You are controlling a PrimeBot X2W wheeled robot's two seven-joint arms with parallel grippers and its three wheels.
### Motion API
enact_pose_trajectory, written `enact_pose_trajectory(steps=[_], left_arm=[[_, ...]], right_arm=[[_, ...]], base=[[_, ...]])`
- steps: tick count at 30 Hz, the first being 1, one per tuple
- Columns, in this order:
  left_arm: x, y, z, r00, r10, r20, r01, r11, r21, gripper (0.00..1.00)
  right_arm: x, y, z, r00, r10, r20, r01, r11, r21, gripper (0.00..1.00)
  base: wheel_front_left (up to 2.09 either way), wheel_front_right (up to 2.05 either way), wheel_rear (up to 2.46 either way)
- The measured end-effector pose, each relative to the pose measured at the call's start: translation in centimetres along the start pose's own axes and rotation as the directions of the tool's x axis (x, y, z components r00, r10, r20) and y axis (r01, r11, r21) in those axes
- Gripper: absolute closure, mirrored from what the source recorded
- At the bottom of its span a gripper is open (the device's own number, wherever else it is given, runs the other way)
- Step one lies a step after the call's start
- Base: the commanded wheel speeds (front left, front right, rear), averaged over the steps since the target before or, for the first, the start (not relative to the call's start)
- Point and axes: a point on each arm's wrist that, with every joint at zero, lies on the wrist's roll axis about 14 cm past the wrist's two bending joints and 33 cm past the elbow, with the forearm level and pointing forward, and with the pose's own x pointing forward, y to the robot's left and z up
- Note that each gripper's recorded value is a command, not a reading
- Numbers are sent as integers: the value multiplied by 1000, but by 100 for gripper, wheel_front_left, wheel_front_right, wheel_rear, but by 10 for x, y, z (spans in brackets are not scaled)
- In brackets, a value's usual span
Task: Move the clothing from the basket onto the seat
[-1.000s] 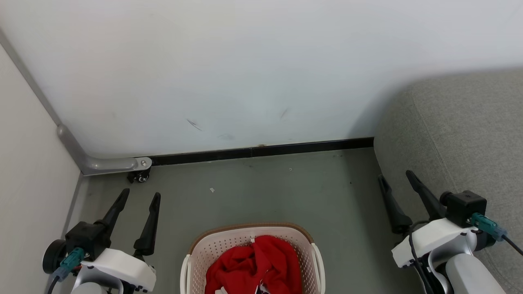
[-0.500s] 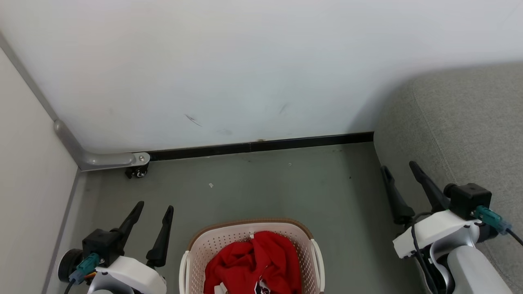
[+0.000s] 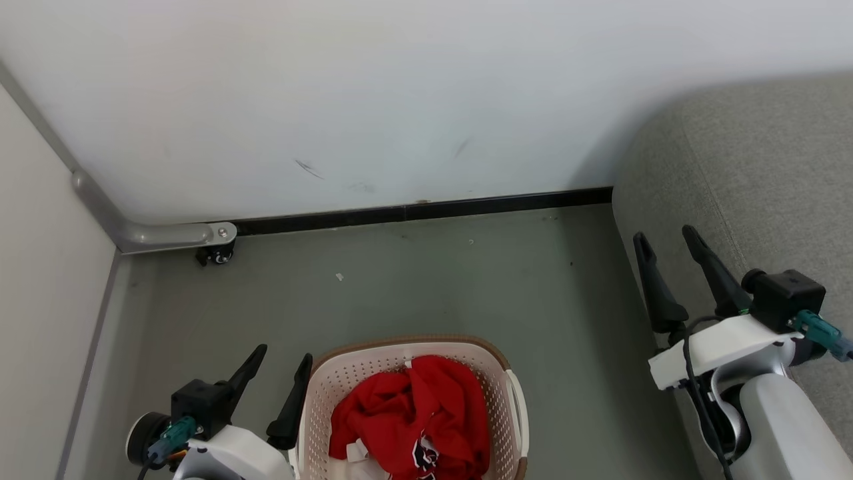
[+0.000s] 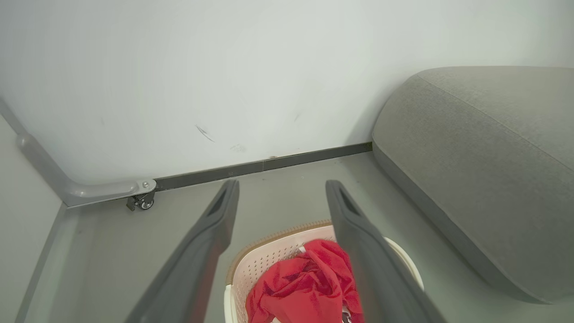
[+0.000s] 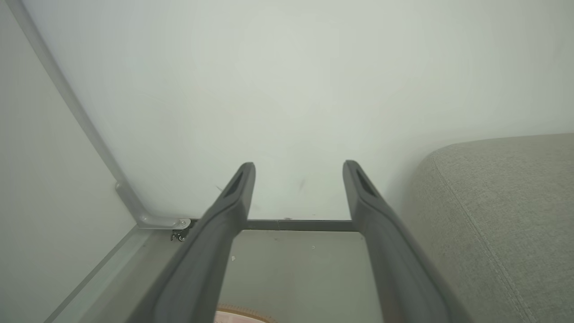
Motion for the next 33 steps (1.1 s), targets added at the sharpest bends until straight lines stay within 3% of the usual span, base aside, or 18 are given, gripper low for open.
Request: enact_pose_trajectory(steps=[11,33], left_arm=[[20,-23,-29,992,-83,-93,80,996,-37,0],[56,-27,-105,930,-146,-336,107,985,-133,0]], right_arm=[[25,-2,4,999,6,33,-6,1000,-10,0],[73,-4,-20,999,32,32,-32,999,-24,0]], base=[[0,0,0],[0,0,0]])
